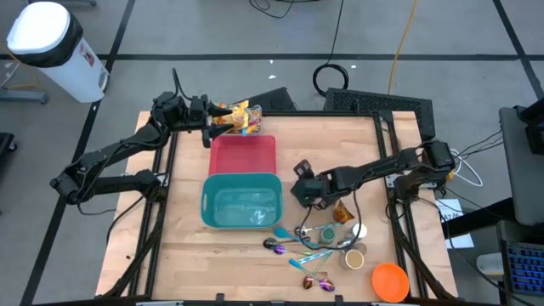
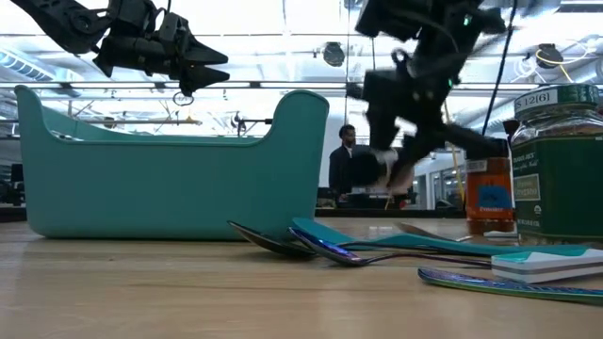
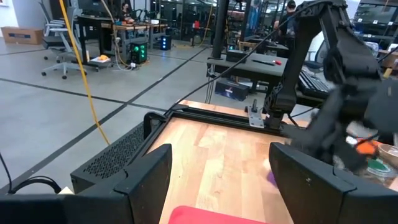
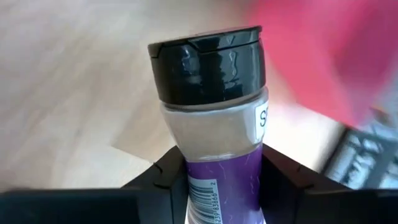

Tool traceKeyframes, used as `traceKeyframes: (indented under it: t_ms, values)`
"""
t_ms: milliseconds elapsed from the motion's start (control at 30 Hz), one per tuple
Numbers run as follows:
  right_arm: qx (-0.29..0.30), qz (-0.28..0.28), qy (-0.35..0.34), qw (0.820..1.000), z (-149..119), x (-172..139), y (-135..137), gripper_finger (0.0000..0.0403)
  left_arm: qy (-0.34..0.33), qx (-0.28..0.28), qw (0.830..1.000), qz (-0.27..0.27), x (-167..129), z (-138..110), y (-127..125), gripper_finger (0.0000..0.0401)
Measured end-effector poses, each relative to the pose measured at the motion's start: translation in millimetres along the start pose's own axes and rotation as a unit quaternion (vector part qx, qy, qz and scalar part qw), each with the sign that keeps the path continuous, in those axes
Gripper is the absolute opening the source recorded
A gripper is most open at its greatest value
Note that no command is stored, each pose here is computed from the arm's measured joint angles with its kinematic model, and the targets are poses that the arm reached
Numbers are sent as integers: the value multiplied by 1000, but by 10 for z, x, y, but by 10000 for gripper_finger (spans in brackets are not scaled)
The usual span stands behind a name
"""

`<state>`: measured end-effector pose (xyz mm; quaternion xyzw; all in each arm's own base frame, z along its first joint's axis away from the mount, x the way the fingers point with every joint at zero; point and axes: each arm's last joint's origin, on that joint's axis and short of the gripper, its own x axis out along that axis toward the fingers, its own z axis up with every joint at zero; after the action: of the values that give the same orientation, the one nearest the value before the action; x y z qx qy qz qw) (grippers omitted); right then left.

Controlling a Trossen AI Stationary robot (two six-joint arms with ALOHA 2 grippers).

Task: Pick & Place Food Item
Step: Put the purple seasoning bottle into the red bin

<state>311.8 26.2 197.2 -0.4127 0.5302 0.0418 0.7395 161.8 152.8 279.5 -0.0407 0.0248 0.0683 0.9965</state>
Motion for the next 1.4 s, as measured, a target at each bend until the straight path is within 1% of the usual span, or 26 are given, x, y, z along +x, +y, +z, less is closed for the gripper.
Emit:
traceKeyframes:
  t_ms: [100,133,200,267,333,367,433,500,600,667,733,767,833,900,1033,1133,1267,1400]
  values:
    - [67,-30,-28,997,-79,-194,-160,130,0,0,1000,0,0,1,-1,274]
    - [99,-39,-39,994,-115,-250,-221,130,-1,1,1000,0,0,2,-1,274]
    - [176,-52,-67,981,-208,-363,-365,130,-5,4,1000,0,0,11,-1,274]
    - [261,-51,-112,957,-309,-459,-516,129,-12,11,1000,0,0,29,-1,274]
    - [338,-48,-176,923,-404,-508,-643,129,-19,14,1000,-1,-1,46,-2,274]
    - [363,-48,-211,906,-453,-507,-679,129,-21,11,1000,-1,-1,48,-2,274]
    - [387,-58,-275,879,-543,-464,-711,130,-20,-2,1000,-1,-1,48,-2,274]
    - [391,-87,-334,853,-622,-389,-704,134,-20,-8,1000,-1,0,47,-3,274]
    - [392,-130,-397,820,-739,-279,-650,140,-13,-17,1000,-8,23,27,-22,274]
    - [401,-140,-415,804,-806,-234,-610,141,-4,-35,999,-20,70,-1,-61,273]
    - [416,-134,-415,798,-858,-189,-584,140,1,-54,998,-38,127,-1,-125,274]
    - [423,-131,-411,797,-876,-168,-570,138,1,-52,997,-49,168,40,-159,273]
    - [431,-126,-407,796,-895,-146,-555,138,3,-34,996,-76,290,164,-246,273]
    - [433,-127,-408,794,-895,-148,-557,138,29,-20,995,-98,423,277,-334,273]
    - [446,-115,-409,788,-888,-146,-547,141,93,45,991,-90,752,484,-517,273]
    - [455,-105,-400,789,-894,-128,-531,141,140,71,984,-86,1020,508,-613,273]
    - [461,-94,-388,793,-891,-75,-509,139,154,79,979,-110,1358,523,-741,273]
    - [461,-90,-382,796,-890,-52,-497,140,169,97,972,-132,1640,430,-834,273]
